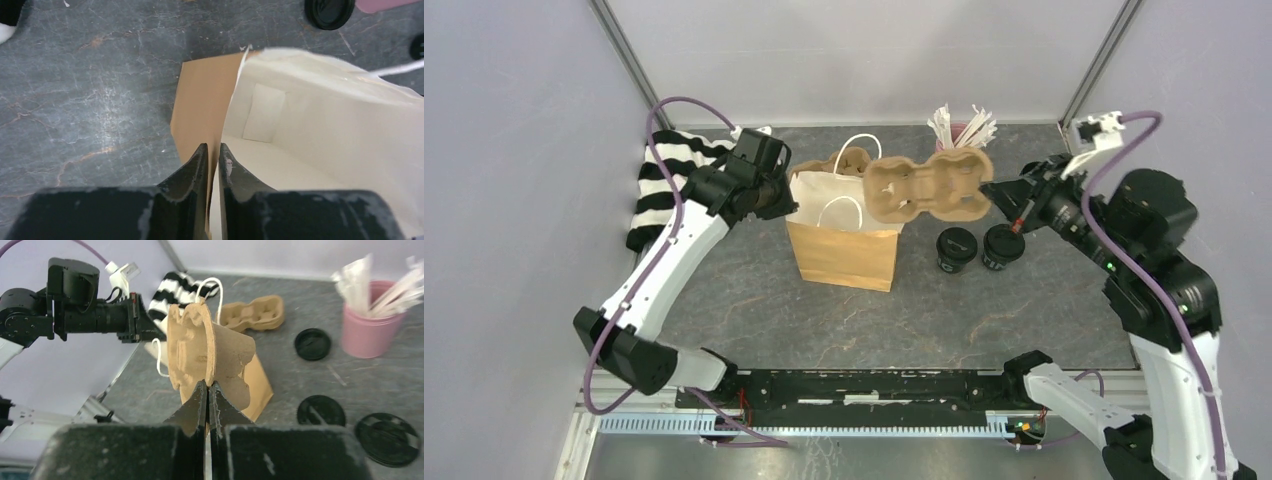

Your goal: Pack the takeout coffee

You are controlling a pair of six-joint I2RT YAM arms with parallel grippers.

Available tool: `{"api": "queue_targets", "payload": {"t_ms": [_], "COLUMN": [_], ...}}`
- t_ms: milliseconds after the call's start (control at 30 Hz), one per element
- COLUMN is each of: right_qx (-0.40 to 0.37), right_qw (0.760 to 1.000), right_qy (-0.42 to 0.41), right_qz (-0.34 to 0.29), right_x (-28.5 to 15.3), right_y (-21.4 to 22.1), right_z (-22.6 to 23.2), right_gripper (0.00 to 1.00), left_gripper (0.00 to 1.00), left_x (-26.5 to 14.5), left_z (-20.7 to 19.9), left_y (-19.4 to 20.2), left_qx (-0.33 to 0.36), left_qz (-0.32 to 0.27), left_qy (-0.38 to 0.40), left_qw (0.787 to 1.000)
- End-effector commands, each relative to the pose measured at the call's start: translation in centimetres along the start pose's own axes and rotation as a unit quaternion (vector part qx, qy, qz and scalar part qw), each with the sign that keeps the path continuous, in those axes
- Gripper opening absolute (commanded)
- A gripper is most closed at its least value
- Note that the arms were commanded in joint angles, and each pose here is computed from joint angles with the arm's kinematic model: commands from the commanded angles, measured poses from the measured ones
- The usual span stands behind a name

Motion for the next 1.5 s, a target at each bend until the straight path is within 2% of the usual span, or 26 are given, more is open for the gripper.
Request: {"api": "queue_targets", "payload": {"t_ms": [0, 200, 433, 667, 900, 1067, 1233, 1467], "right_qx": [0.030, 0.027, 0.069, 0.109, 0.107, 0.109, 0.082, 0.061], "right_qw": [0.995, 0.995, 0.990, 0.982, 0.974, 0.971, 0.971, 0.974], "right_qy": [-0.084, -0.049, -0.019, 0.038, 0.124, 0.152, 0.155, 0.139], "right_qz": [0.053, 0.086, 0.125, 0.147, 0.159, 0.147, 0.165, 0.170], "right_x": [2.2, 4.0, 6.2, 8.0, 9.3, 10.5, 12.8, 14.9], "right_y": [1.1, 2.5, 4.1, 5.9, 8.4, 9.2, 10.8, 12.6], "right_z": [2.4, 0.7, -0.3, 0.1, 1.0, 3.3, 5.5, 7.0], "right_gripper": [0.00, 0.00, 0.00, 0.00, 0.00, 0.00, 0.00, 0.00], "left_gripper": [0.19, 0.20, 0.21, 0.25, 0.28, 0.30, 0.29, 0.35], "left_x": [-1.7, -3.2, -4.1, -5.6, -5.1, -6.5, -6.9, -8.4], "left_z": [-1.1, -2.4, -4.1, -5.4, -3.8, -3.6, -3.7, -2.1], "left_y": [-0.4, 2.1, 3.4, 3.5, 4.5, 4.6, 5.5, 5.3], "left_qx": [-0.074, -0.179, -0.225, -0.217, -0.219, -0.183, -0.144, -0.096], "left_qz": [-0.046, -0.055, -0.042, -0.046, -0.062, -0.064, -0.058, -0.091], "left_qy": [0.049, 0.098, 0.148, 0.171, 0.142, 0.151, 0.174, 0.154], "left_qw": [0.995, 0.977, 0.962, 0.960, 0.963, 0.969, 0.973, 0.979]}}
Point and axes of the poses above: each gripper's point midway between its finger pads, its own x axis out along the fingers, its own z axis along the line the jaws close on, y = z × x, the point moved 3 cm from there along -x, back along the fingers, and after that the axes turned 12 degrees about x, right-handed, at the moved point
